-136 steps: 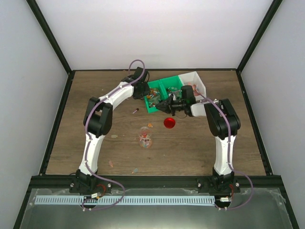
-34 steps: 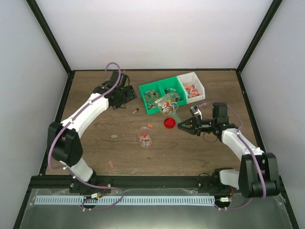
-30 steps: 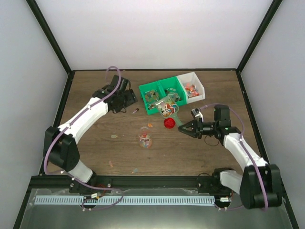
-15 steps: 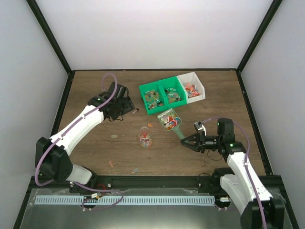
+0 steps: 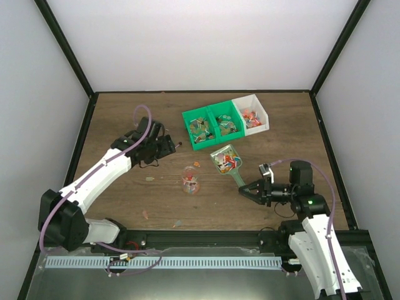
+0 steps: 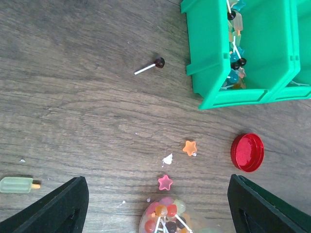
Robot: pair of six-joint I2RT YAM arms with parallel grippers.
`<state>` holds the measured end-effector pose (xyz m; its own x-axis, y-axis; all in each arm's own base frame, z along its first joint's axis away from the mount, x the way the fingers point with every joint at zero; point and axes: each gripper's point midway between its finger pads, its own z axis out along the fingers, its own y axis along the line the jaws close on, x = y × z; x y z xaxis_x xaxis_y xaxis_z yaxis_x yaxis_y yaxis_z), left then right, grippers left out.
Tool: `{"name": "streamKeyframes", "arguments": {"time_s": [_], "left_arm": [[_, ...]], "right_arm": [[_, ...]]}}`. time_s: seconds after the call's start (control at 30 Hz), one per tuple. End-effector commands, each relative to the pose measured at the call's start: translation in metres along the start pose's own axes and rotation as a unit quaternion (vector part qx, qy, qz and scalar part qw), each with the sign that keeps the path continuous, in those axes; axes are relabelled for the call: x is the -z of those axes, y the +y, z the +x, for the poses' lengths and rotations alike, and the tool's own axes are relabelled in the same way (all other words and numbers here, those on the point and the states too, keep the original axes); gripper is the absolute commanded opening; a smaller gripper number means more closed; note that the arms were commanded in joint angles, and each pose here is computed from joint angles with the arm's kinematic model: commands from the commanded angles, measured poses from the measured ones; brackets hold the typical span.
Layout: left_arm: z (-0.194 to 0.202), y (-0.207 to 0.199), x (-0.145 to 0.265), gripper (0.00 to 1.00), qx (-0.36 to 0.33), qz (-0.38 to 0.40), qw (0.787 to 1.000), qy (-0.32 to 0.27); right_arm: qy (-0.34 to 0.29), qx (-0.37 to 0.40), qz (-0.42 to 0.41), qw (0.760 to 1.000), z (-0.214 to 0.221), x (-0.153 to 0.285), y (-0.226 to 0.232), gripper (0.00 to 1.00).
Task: Pack the candies
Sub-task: Place the fake candies in the packing bottle.
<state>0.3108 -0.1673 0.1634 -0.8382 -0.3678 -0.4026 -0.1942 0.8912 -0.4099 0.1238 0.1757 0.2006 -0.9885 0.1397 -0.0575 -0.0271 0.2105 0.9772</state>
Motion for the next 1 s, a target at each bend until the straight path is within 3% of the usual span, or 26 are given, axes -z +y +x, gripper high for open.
{"name": "streamKeyframes", "arguments": {"time_s": [0.0,0.53,0.97], "left_arm": [[0.003,-0.003,0.002,0.80,-0.018,0.018,1.000,-0.001],[0.002,-0.007,-0.003,0.80,-0.026,0.022,0.999,0.011],[-0.003,-0.002,-0.005,0.80,-0.023,0.020,1.000,0.006]], "right_arm": [[0.001,0.032,-0.002,0.999,-0.002,0.002,0.030,0.01],[0.039,0.041,0.019,0.998,0.007,-0.039,0.046,0.01],[0.059,0.029,0.071,0.995,0.015,-0.038,0.035,0.01]]}}
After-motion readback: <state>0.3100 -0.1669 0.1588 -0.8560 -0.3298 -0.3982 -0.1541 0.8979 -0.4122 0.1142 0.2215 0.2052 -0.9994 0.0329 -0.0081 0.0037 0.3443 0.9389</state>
